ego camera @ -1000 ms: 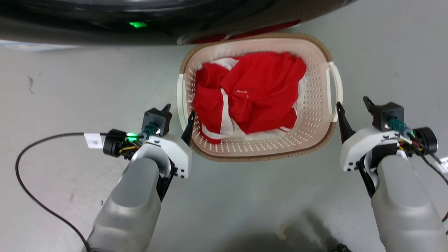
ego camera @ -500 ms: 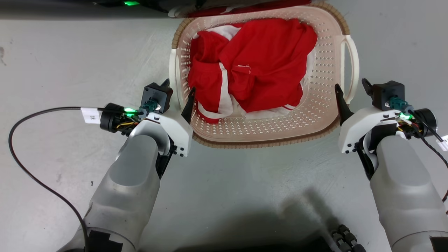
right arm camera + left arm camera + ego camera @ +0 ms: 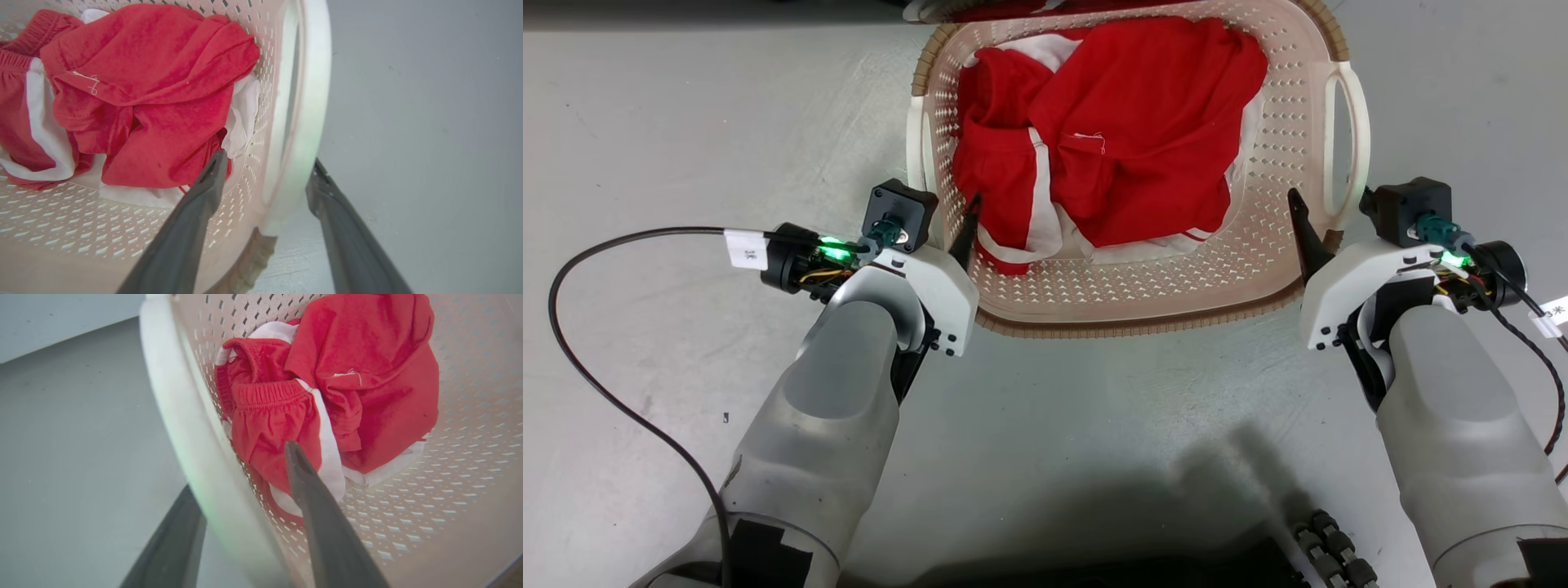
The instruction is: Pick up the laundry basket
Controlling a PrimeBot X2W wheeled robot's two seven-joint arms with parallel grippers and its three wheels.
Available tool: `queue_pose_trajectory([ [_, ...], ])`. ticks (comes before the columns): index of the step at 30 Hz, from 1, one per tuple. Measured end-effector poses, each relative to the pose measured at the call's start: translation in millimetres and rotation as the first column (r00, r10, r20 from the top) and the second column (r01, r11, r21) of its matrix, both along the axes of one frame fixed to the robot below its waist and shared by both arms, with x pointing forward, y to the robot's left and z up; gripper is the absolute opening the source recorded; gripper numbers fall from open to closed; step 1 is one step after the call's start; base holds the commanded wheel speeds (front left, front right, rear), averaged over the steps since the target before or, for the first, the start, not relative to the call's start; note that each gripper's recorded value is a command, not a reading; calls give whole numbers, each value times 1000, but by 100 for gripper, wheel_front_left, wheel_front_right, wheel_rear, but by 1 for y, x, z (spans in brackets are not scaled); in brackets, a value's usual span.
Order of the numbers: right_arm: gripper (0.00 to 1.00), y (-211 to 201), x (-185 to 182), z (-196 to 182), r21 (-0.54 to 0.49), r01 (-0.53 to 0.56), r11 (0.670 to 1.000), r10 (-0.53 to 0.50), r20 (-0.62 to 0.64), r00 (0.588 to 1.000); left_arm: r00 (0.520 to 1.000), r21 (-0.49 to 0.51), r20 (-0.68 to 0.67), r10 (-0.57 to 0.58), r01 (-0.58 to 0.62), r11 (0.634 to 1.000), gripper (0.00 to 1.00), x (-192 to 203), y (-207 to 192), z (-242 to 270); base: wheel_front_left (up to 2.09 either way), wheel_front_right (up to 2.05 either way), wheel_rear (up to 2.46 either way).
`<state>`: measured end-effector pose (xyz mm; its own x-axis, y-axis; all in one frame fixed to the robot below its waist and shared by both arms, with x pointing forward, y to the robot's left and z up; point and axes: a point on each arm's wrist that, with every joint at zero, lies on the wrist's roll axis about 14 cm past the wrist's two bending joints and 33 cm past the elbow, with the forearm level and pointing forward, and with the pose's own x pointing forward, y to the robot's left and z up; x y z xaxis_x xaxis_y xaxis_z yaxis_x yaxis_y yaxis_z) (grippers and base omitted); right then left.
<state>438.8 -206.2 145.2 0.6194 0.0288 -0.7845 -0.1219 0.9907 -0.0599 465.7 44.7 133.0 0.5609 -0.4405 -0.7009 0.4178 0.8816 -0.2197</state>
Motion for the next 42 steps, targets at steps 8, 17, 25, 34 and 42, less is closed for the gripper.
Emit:
queue_pose_trajectory([
  [8,0,7,0,0,13,-13,1000,13,-5,1000,1000,4,1,6,-6,1000,0,3,1,1,0,0,0],
  [17,0,12,6,13,15,-31,999,31,20,999,1000,8,14,14,-14,1000,0,4,5,18,0,0,0],
  [25,0,20,-5,28,20,-56,998,56,6,998,1000,24,-13,28,-28,999,0,-13,14,35,0,0,0],
  [34,0,33,-16,58,28,-110,994,110,16,994,997,30,-42,63,-62,998,0,-36,24,68,0,0,0],
  [42,0,45,-28,90,34,-149,988,148,43,988,992,30,-62,114,-112,993,0,-58,35,102,0,0,0],
])
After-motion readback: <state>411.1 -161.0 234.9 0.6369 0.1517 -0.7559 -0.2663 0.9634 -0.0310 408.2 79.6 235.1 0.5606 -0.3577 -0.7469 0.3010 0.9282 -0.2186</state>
